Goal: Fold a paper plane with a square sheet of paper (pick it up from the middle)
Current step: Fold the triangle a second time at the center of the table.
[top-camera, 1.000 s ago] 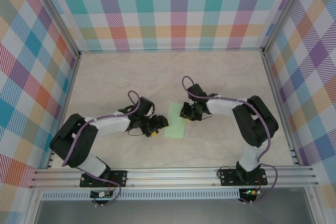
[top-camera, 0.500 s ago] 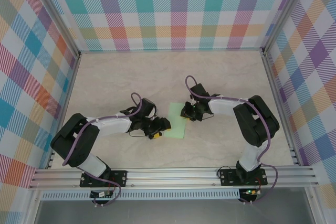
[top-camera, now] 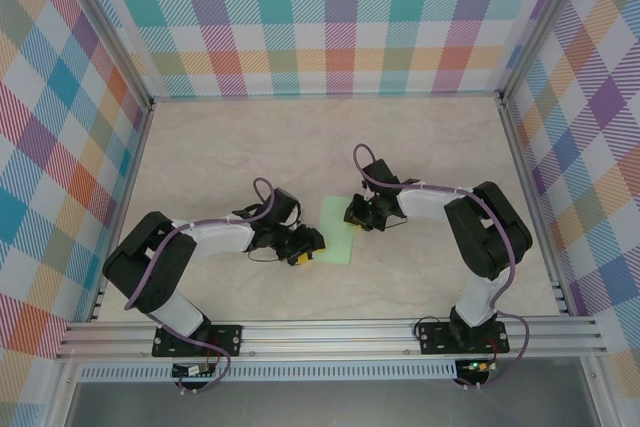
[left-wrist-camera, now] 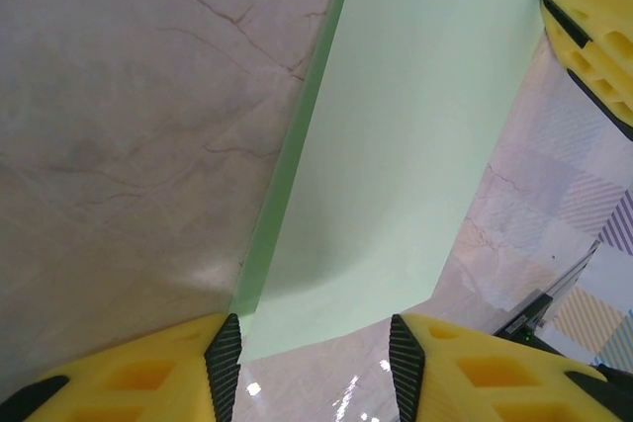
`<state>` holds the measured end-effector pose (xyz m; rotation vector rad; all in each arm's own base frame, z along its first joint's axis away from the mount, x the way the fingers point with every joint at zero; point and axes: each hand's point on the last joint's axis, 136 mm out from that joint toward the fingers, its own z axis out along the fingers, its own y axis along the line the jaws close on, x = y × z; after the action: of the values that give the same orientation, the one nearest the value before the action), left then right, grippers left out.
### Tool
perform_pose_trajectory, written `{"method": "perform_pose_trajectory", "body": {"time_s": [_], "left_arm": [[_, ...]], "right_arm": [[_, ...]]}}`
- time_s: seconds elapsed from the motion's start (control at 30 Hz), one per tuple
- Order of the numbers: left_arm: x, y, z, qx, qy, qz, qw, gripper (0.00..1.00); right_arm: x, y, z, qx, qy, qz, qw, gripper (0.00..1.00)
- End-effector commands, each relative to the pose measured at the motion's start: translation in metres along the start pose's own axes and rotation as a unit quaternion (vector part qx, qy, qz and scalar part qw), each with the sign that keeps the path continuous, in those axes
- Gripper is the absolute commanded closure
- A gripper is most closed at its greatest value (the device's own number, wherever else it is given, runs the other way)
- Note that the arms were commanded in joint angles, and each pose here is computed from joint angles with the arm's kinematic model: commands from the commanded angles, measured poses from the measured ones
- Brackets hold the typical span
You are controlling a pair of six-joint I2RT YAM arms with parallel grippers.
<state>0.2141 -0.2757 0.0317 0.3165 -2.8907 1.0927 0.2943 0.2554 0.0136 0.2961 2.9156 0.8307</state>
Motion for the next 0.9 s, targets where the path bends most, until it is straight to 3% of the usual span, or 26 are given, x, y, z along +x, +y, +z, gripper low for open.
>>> {"method": "perform_pose_trajectory", "body": {"time_s": [0.0, 0.17, 0.53, 0.87], "left_arm": [[0.0, -0.016, 0.001, 0.021, 0.006, 0.014, 1.0, 0.56], [-0.002, -0.025, -0.004, 0.038, -0.001, 0.026, 0.999, 0.62], [-0.006, -0.052, -0.016, 0.084, -0.021, 0.067, 0.994, 0.6], [-0.03, -0.055, -0.008, 0.059, -0.059, 0.094, 0.992, 0.58]], "right_arm": [[0.025, -0.054, 0.02, 0.084, 0.038, 0.036, 0.995, 0.82], [0.025, -0.054, 0.02, 0.084, 0.039, 0.036, 0.995, 0.82], [0.026, -0.054, 0.021, 0.087, 0.044, 0.034, 0.995, 0.82], [0.027, -0.055, 0.023, 0.085, 0.048, 0.034, 0.995, 0.82]]}}
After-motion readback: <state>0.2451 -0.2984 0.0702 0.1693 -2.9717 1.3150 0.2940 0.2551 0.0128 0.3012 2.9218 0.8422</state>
